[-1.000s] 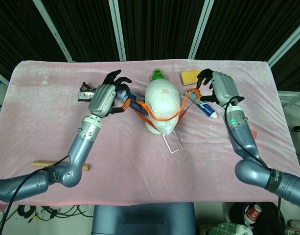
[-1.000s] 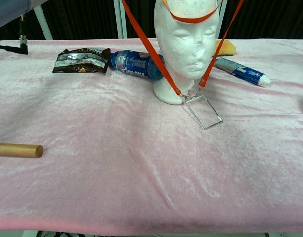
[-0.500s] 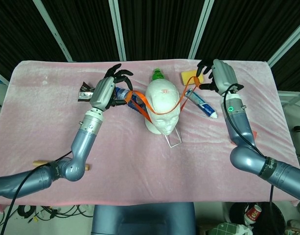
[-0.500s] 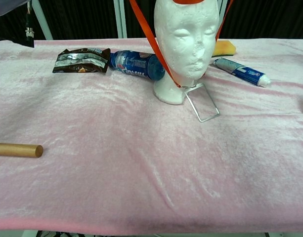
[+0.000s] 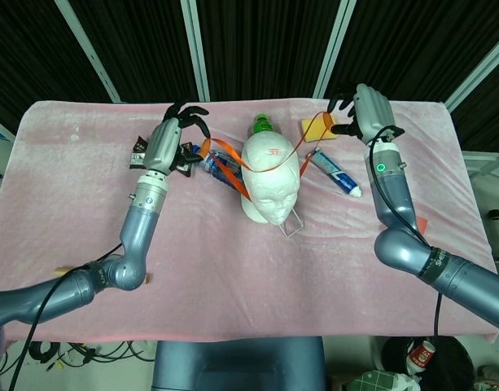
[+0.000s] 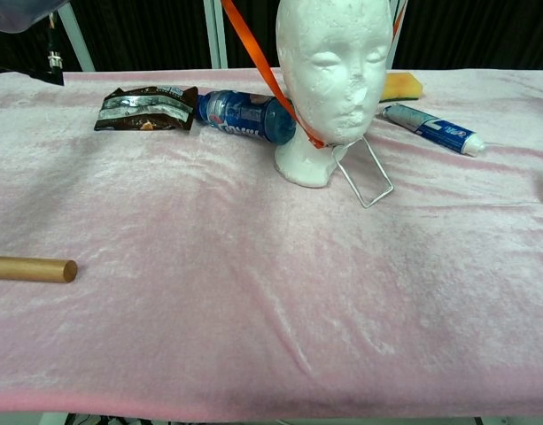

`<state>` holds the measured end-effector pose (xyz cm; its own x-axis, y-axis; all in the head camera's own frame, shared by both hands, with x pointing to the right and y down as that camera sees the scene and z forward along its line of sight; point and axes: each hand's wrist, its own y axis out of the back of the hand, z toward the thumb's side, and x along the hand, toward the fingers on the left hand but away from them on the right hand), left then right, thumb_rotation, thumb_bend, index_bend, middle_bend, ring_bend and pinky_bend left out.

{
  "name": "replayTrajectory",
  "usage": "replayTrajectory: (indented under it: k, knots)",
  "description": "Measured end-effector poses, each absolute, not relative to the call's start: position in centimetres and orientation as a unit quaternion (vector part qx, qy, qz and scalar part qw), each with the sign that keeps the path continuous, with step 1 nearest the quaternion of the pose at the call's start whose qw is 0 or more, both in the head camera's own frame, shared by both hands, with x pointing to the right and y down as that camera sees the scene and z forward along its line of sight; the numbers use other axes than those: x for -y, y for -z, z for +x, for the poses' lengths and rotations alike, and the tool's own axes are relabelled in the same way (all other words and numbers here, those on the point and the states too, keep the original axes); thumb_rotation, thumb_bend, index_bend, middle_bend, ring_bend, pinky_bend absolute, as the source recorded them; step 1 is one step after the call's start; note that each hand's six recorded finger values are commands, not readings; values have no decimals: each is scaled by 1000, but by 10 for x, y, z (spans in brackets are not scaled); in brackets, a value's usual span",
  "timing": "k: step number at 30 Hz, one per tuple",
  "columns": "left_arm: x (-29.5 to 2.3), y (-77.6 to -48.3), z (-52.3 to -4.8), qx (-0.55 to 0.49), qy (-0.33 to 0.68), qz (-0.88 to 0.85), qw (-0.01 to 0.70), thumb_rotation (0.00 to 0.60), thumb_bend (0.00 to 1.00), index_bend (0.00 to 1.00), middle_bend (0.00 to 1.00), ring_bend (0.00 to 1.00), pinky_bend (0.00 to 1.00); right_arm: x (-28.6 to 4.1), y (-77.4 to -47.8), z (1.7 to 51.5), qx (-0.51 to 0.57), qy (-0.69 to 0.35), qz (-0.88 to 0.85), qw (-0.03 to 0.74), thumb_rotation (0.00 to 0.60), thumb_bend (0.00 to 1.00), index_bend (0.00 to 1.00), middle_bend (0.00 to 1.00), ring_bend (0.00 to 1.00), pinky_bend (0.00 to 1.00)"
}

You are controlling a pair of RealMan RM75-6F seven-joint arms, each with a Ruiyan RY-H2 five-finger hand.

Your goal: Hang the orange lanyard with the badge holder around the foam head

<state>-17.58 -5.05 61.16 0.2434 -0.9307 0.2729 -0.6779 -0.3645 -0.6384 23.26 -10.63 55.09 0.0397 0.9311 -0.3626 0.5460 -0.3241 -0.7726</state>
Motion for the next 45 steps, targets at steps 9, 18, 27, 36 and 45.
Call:
replayTrajectory:
  k: [9, 18, 27, 36, 45]
  knots:
    - [57, -628, -180, -534, 333, -751, 197, 600, 448, 622, 263, 1, 5, 117, -567, 231, 538, -452, -677, 219, 600, 563, 889, 334, 433, 457]
    - [71, -638, -186, -555, 335, -735, 198, 600, 448, 622, 264, 1, 5, 131, -578, 223, 542, -460, -668, 220, 600, 567, 889, 334, 433, 457]
    - [76, -659, -193, -572, 348, -721, 178, 600, 449, 623, 264, 1, 5, 138, -595, 215, 531, -477, -664, 225, 600, 568, 889, 334, 433, 457]
    - [76, -679, -194, -574, 367, -709, 180, 600, 449, 623, 263, 0, 5, 135, -613, 210, 509, -496, -664, 232, 600, 568, 889, 334, 433, 457]
    - [76, -694, -202, -585, 380, -693, 179, 600, 449, 623, 262, 0, 5, 138, -622, 214, 509, -507, -655, 236, 600, 568, 889, 334, 433, 457]
